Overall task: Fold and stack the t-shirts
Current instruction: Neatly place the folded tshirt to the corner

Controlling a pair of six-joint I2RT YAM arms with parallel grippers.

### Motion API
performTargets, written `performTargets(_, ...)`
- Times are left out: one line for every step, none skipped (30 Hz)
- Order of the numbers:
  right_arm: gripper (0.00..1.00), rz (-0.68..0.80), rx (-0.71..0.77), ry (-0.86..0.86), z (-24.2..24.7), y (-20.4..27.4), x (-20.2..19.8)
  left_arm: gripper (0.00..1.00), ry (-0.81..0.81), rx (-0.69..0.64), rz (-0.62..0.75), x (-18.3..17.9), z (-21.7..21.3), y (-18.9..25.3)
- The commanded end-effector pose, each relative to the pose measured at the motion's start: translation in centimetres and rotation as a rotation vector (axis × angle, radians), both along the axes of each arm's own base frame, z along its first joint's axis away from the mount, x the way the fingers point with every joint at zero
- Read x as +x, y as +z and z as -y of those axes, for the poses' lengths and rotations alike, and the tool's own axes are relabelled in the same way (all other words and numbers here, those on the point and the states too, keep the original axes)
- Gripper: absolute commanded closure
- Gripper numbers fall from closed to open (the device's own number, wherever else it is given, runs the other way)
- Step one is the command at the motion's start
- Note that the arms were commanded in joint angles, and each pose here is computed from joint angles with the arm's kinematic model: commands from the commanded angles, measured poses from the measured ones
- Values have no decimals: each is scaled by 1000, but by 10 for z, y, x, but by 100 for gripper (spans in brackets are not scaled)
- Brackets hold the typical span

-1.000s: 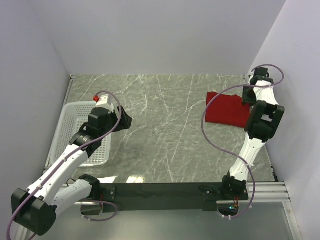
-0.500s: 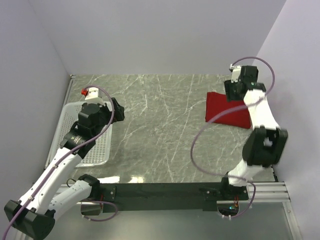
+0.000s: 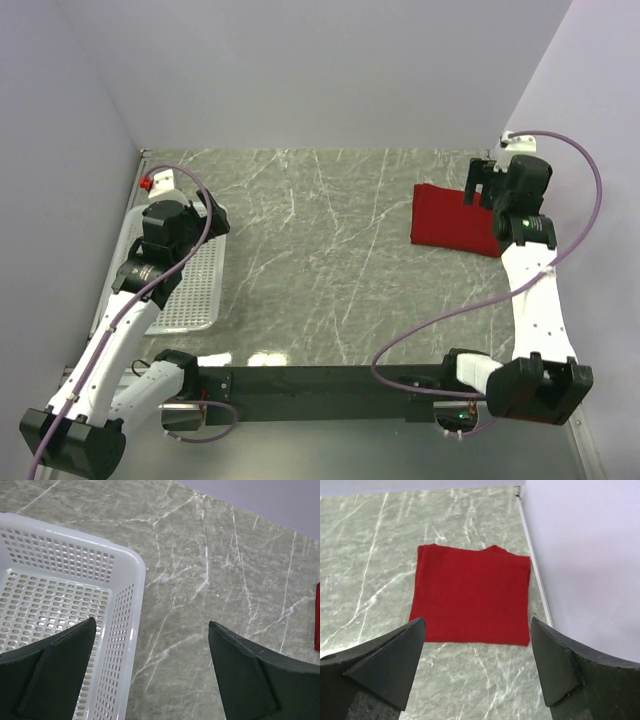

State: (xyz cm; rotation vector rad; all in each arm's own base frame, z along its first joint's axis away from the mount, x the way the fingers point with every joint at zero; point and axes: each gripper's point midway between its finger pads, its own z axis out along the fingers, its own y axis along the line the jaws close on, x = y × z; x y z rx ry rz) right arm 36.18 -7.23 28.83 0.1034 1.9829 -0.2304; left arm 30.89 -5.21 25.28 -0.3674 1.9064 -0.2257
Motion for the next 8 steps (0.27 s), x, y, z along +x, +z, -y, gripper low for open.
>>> performTargets(8,84,20,-92,10,12,-18,1,-18,17,22,-5,-1,12)
performTargets(8,76,19,-109,12,6,-22,1,-15,24,14,-6,-3,9)
performTargets(8,73,20,-115,12,5,-25,1,-13,28,13,-7,-4,8)
performTargets(8,77,18,-117,13,5,-29,1,-11,30,15,-9,-5,8)
performTargets(7,70,17,-116,13,3,-31,1,-10,30,16,-9,-5,7)
performTargets(7,68,28,-108,12,1,-33,1,-9,29,21,-10,-5,8)
performTargets(7,75,34,-110,13,2,-35,0,-10,26,18,-10,-5,6)
performTargets(7,76,45,-102,11,1,-35,1,-14,23,17,-11,-4,6)
